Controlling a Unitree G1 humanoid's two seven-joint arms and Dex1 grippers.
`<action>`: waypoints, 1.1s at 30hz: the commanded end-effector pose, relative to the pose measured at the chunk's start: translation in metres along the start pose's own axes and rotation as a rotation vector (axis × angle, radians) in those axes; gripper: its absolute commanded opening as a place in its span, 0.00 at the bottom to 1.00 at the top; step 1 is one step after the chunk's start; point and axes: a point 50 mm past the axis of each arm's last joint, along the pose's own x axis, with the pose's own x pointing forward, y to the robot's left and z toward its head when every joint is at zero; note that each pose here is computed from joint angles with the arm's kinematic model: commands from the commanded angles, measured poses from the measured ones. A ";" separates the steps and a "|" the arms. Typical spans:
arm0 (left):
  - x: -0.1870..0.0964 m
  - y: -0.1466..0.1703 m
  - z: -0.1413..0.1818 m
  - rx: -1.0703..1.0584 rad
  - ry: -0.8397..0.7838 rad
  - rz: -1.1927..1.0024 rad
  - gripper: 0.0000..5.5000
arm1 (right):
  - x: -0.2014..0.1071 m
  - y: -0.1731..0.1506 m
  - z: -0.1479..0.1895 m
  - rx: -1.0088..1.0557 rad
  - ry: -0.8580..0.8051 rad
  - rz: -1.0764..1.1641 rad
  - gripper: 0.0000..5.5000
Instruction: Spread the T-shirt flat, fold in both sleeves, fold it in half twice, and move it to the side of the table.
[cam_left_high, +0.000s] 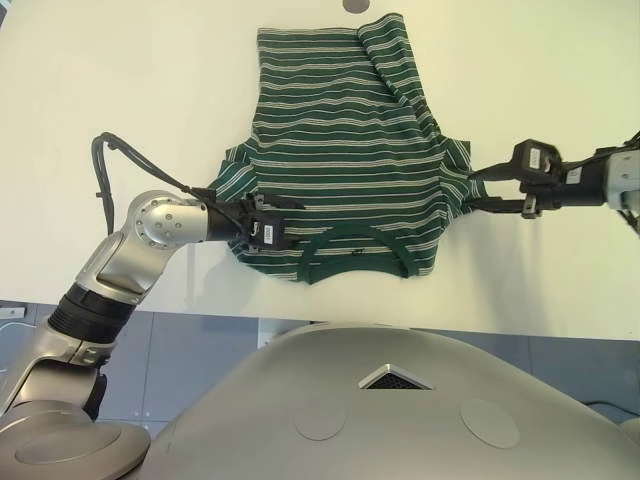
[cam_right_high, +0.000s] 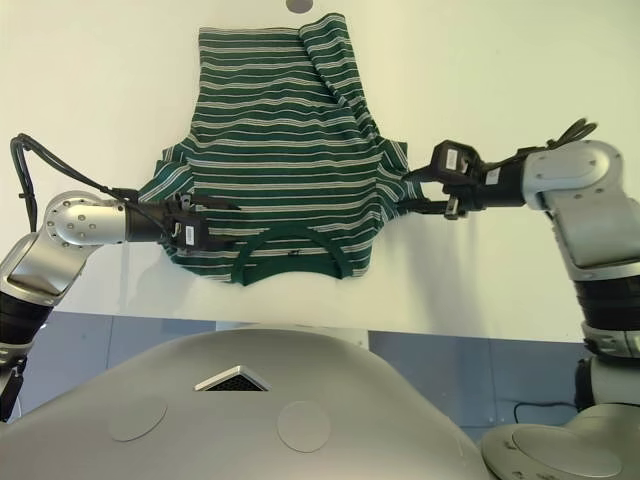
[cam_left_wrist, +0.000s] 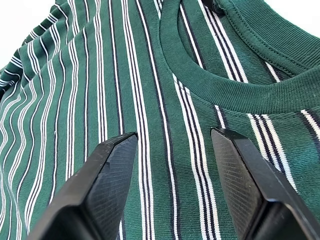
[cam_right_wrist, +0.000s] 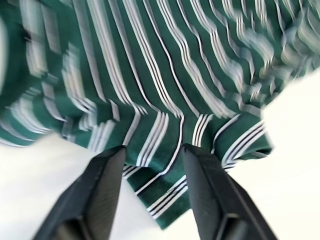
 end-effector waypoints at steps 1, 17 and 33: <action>0.001 -0.011 -0.010 -0.010 0.073 -0.063 0.49 | 0.020 -0.001 -0.017 -0.058 0.098 -0.038 0.40; 0.005 -0.011 0.011 -0.006 -0.029 -0.041 0.49 | -0.054 -0.044 0.026 -0.145 -0.013 -0.014 0.40; 0.017 0.128 -0.018 -0.114 -0.071 0.451 0.49 | 0.119 -0.112 0.083 0.609 -0.526 -0.525 0.40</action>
